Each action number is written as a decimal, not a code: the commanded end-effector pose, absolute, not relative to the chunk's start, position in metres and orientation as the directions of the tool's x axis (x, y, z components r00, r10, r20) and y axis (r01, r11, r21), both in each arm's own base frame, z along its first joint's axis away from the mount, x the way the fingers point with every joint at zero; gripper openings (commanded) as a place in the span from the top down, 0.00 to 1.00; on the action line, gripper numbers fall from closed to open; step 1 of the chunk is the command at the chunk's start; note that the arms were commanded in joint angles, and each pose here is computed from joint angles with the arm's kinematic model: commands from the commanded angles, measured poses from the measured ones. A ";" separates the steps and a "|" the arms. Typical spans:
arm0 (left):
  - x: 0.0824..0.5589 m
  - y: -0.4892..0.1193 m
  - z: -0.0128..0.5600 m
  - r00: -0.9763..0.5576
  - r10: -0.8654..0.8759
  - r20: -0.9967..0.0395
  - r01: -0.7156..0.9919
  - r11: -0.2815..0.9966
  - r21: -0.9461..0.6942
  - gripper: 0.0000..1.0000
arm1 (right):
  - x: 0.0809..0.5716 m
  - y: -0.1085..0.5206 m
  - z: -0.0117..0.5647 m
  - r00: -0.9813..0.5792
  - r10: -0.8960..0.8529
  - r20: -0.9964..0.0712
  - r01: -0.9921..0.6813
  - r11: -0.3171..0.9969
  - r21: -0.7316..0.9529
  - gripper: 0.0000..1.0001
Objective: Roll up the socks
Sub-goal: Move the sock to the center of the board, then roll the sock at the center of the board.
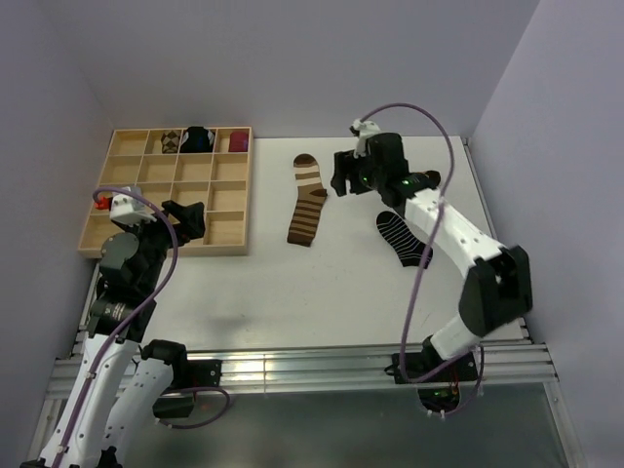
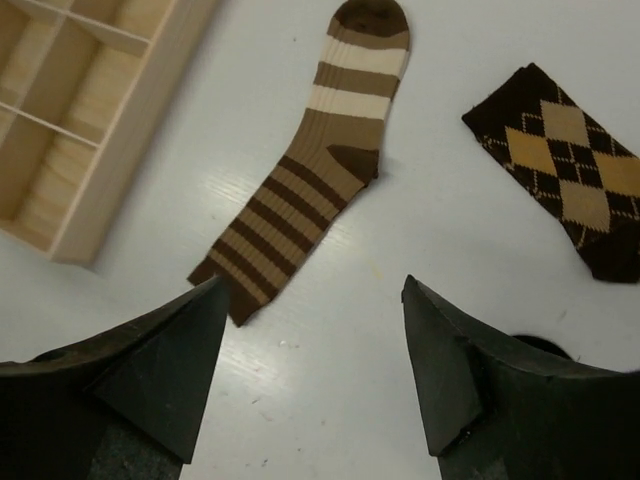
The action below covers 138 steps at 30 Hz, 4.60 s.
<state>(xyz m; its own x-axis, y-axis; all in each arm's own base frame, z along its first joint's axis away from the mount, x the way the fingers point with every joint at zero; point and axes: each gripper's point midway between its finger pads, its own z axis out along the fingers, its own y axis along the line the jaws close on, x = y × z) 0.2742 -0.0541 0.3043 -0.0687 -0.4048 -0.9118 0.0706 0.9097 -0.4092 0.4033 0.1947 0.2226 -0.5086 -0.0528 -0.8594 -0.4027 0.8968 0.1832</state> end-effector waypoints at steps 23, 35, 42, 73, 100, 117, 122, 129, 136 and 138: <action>0.284 -0.051 0.303 -0.036 -0.360 -0.932 0.060 0.930 -0.362 0.01 | 0.415 0.278 0.022 -0.738 -0.413 -0.534 -0.501 0.865 0.023 0.41; 0.282 -0.053 0.305 -0.033 -0.369 -0.929 0.076 0.926 -0.370 0.00 | 0.315 0.236 0.011 -0.884 -0.262 -0.386 -0.295 0.955 0.029 0.46; 0.281 -0.052 0.306 -0.027 -0.371 -0.928 0.075 0.925 -0.372 0.01 | 0.315 0.288 0.027 -0.876 -0.231 -0.424 -0.300 0.949 0.102 0.40; 0.279 -0.049 0.306 -0.018 -0.375 -0.927 0.061 0.925 -0.375 0.00 | 0.244 0.327 0.055 -0.435 -0.693 -0.575 -0.765 0.621 -0.169 0.46; 0.281 -0.049 0.303 -0.026 -0.372 -0.928 0.056 0.926 -0.373 0.01 | 0.239 0.327 0.023 -0.388 -0.772 -0.503 -0.798 0.555 -0.236 0.50; 0.282 -0.048 0.301 -0.031 -0.371 -0.928 0.049 0.927 -0.372 0.01 | 0.241 0.307 -0.006 -0.442 -0.802 -0.402 -0.754 0.575 -0.318 0.60; 0.282 -0.047 0.299 -0.034 -0.371 -0.928 0.041 0.927 -0.372 0.00 | 0.243 0.308 -0.010 -0.449 -0.799 -0.400 -0.748 0.581 -0.321 0.68; 0.283 -0.052 0.299 -0.071 -0.389 -0.919 0.048 0.919 -0.392 0.01 | 0.241 0.319 -0.007 -0.442 -0.788 -0.429 -0.763 0.582 -0.283 0.99; 0.286 -0.061 0.287 -0.197 -0.410 -0.891 0.024 0.906 -0.423 0.00 | 0.234 0.351 0.014 -0.459 -0.719 -0.522 -0.806 0.585 -0.097 1.00; 0.287 -0.066 0.279 -0.238 -0.420 -0.876 0.021 0.899 -0.437 0.00 | 0.236 0.355 0.020 -0.470 -0.699 -0.539 -0.808 0.587 -0.056 1.00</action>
